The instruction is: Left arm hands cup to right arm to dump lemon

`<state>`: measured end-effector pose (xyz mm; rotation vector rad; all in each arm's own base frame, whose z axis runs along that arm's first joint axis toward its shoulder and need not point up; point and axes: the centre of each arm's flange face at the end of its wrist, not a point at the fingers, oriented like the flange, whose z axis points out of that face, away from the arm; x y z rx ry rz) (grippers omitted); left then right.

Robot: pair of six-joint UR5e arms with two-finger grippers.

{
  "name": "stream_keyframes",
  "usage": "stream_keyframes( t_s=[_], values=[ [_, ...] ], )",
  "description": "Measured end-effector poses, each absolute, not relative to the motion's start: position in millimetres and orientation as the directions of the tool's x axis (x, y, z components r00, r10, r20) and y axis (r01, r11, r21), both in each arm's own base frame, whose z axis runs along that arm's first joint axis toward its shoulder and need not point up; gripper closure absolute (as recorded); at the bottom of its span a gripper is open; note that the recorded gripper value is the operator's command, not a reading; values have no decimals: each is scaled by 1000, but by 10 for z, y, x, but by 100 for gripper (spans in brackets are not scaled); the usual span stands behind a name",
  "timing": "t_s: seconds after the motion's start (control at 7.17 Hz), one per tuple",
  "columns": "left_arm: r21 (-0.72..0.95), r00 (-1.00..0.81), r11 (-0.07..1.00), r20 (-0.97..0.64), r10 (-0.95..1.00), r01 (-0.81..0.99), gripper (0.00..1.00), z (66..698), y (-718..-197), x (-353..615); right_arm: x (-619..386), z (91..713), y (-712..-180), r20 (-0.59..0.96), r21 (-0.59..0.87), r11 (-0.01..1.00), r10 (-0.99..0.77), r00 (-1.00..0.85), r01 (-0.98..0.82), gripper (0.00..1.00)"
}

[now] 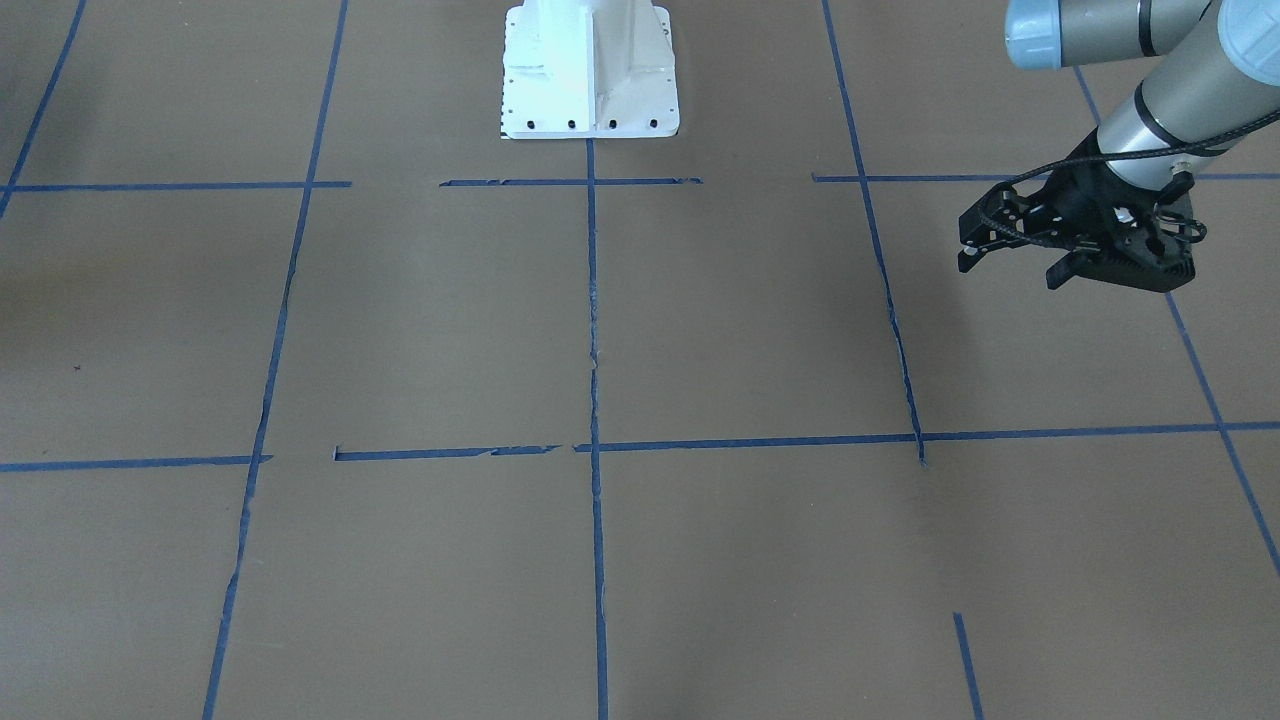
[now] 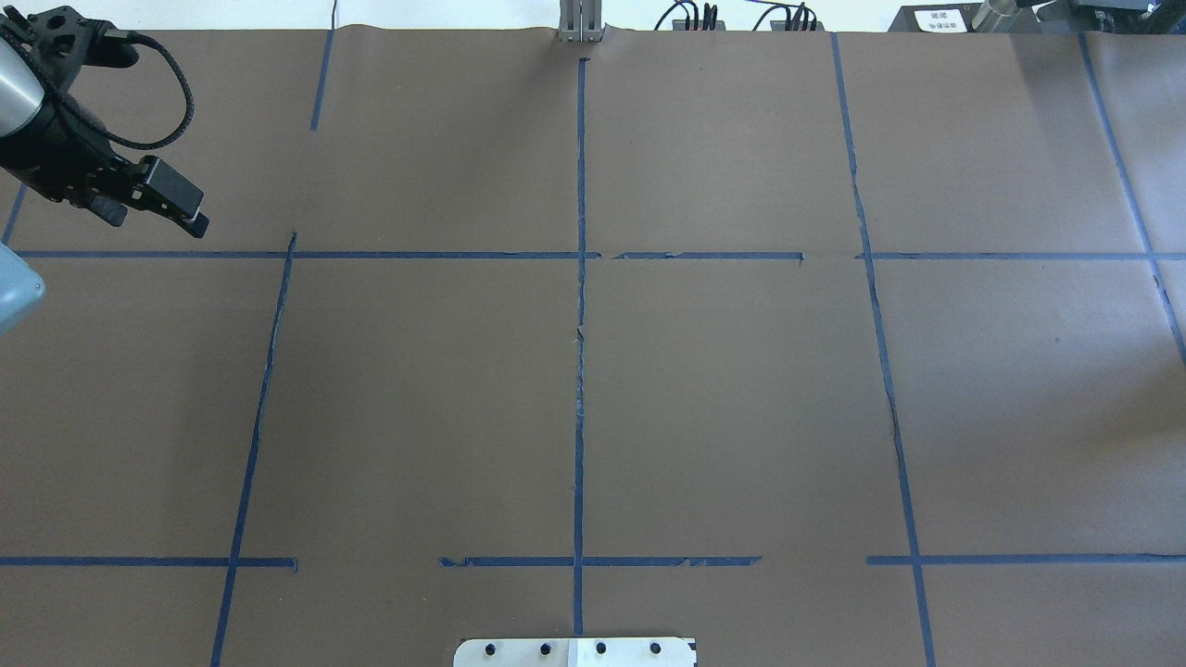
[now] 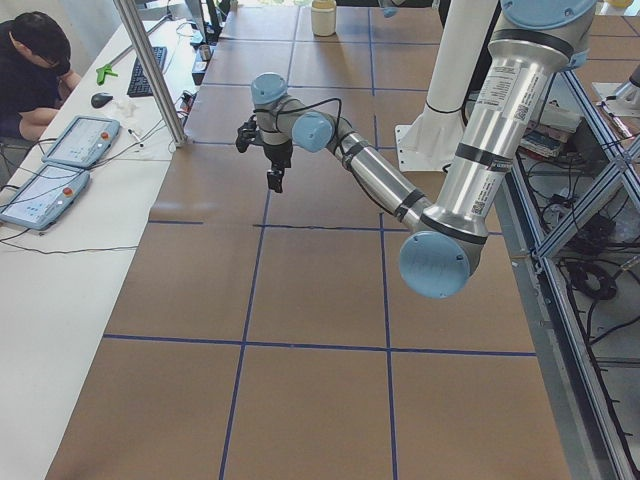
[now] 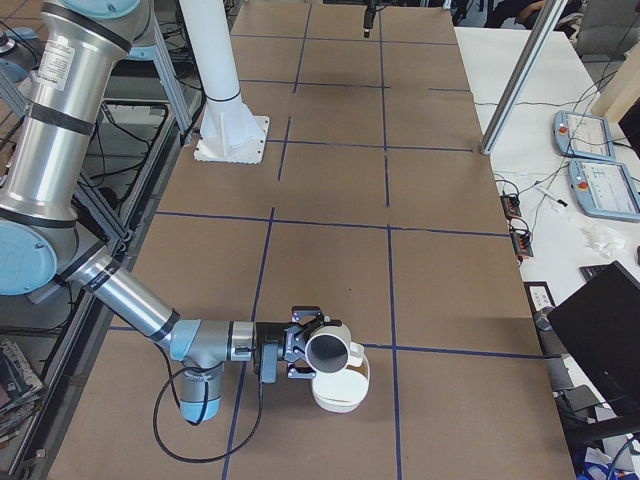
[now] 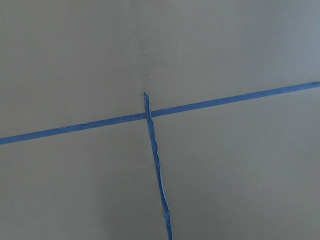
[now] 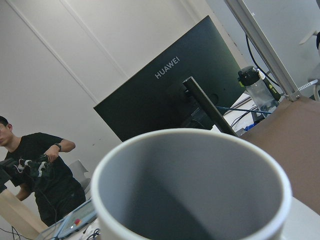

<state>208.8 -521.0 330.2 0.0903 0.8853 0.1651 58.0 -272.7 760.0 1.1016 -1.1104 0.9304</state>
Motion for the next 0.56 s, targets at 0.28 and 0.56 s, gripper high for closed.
stream_keyframes(
  t_s=[0.28,0.56],
  values=[
    [142,623,984,-761,178,-108,0,3329,-5221,2102,542,7543,-2815,919,384,228,-1,394,-895,100],
    [141,624,984,-761,178,-109,0,3338,-5224,2108,445,7269,-3070,900,429,229,-20,436,-874,100]
  ],
)
